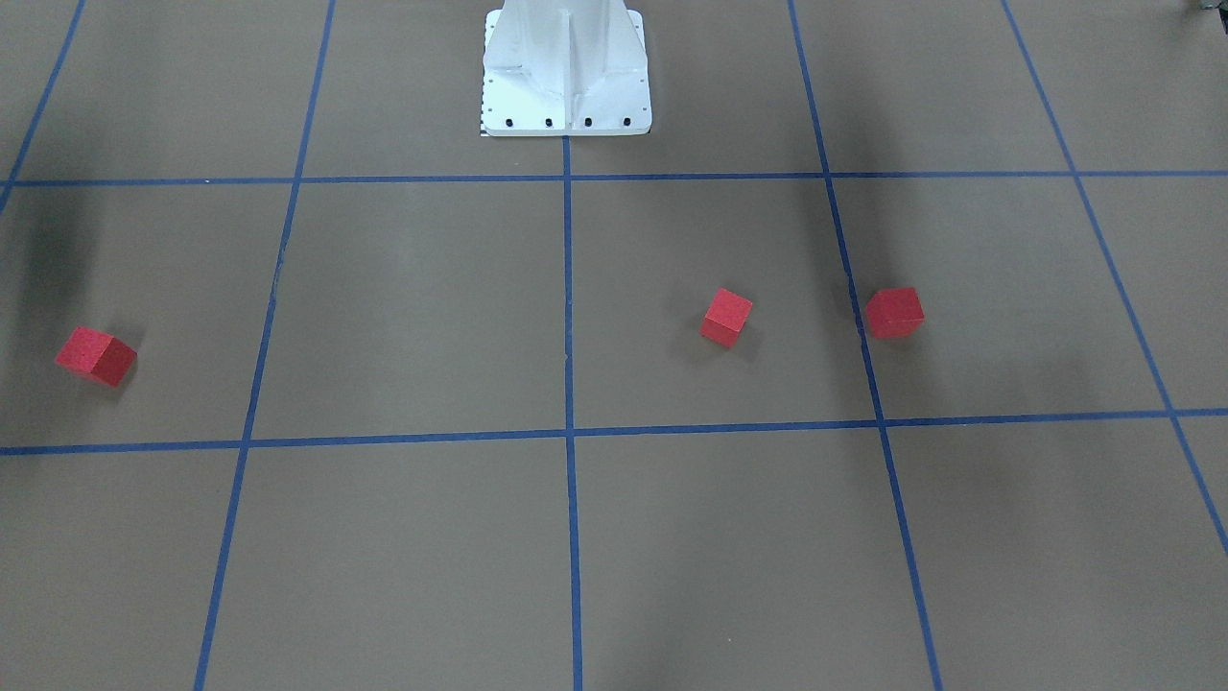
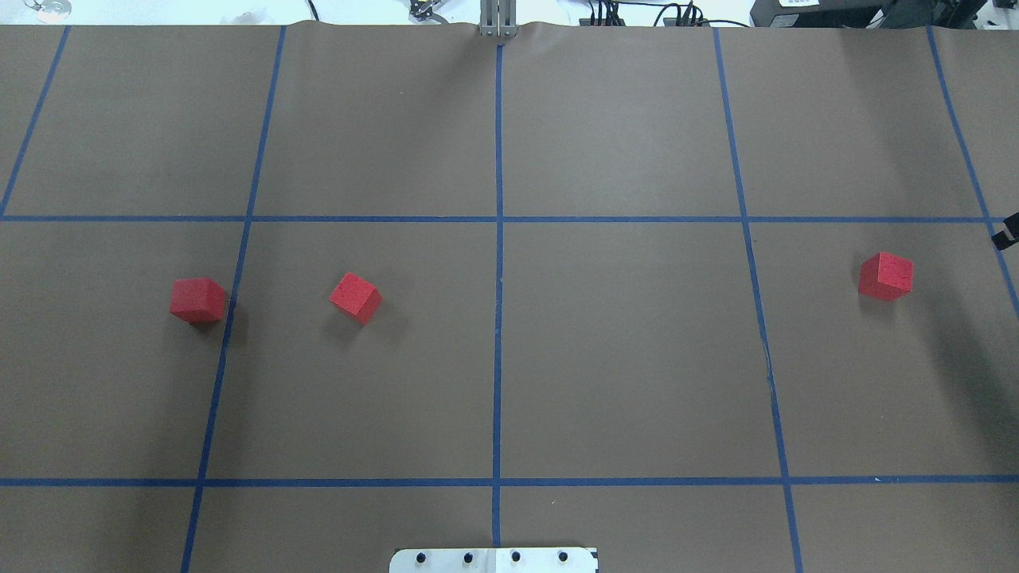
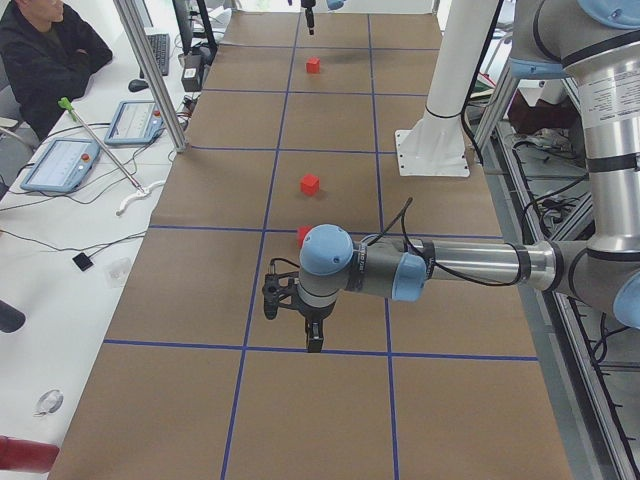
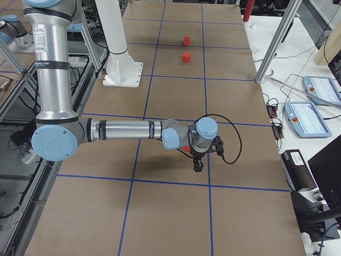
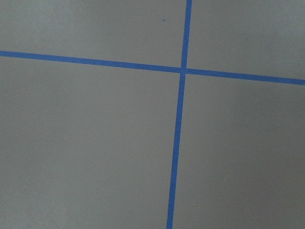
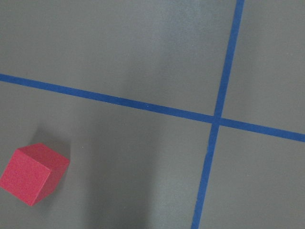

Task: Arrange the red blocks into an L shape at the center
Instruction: 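Reach the right gripper down and grasp the red cube on its side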

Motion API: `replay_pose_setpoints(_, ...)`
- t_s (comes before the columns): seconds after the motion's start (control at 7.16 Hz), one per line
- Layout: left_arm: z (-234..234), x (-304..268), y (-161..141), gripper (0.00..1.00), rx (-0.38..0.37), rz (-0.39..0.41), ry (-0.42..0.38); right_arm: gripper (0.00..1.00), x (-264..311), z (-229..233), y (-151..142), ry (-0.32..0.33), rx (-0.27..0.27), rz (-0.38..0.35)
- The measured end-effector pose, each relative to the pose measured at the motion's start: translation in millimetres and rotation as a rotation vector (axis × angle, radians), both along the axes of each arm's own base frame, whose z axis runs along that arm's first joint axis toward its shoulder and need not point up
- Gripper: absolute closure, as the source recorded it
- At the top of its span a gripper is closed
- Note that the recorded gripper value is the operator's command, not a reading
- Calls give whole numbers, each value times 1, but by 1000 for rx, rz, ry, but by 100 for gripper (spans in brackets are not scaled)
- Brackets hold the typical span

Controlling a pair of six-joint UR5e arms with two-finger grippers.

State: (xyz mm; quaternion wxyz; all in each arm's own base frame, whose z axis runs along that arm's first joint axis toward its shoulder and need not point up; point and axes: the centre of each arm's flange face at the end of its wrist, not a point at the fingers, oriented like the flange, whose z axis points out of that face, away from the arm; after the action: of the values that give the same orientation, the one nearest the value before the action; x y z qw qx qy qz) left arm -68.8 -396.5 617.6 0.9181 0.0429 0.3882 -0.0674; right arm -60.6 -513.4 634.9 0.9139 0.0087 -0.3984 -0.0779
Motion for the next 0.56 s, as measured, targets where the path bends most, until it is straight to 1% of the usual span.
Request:
replay_pose_setpoints(0.14,0,1,0,0,0,1,8,6,-15,-5,0,-5,-41,53)
replay_pose_setpoints(0.28,-1,1,1,0,-1,3,21,4,-34,-13,0,-12,-96,120)
replay_pose_setpoints(0.42,-2,2,1,0,-2,5,34,4,-55,-20,1,-16,-142,178)
replay_pose_setpoints(0.56,-3,3,1,0,-2,6,40,3,-74,-26,2,-20,-174,230)
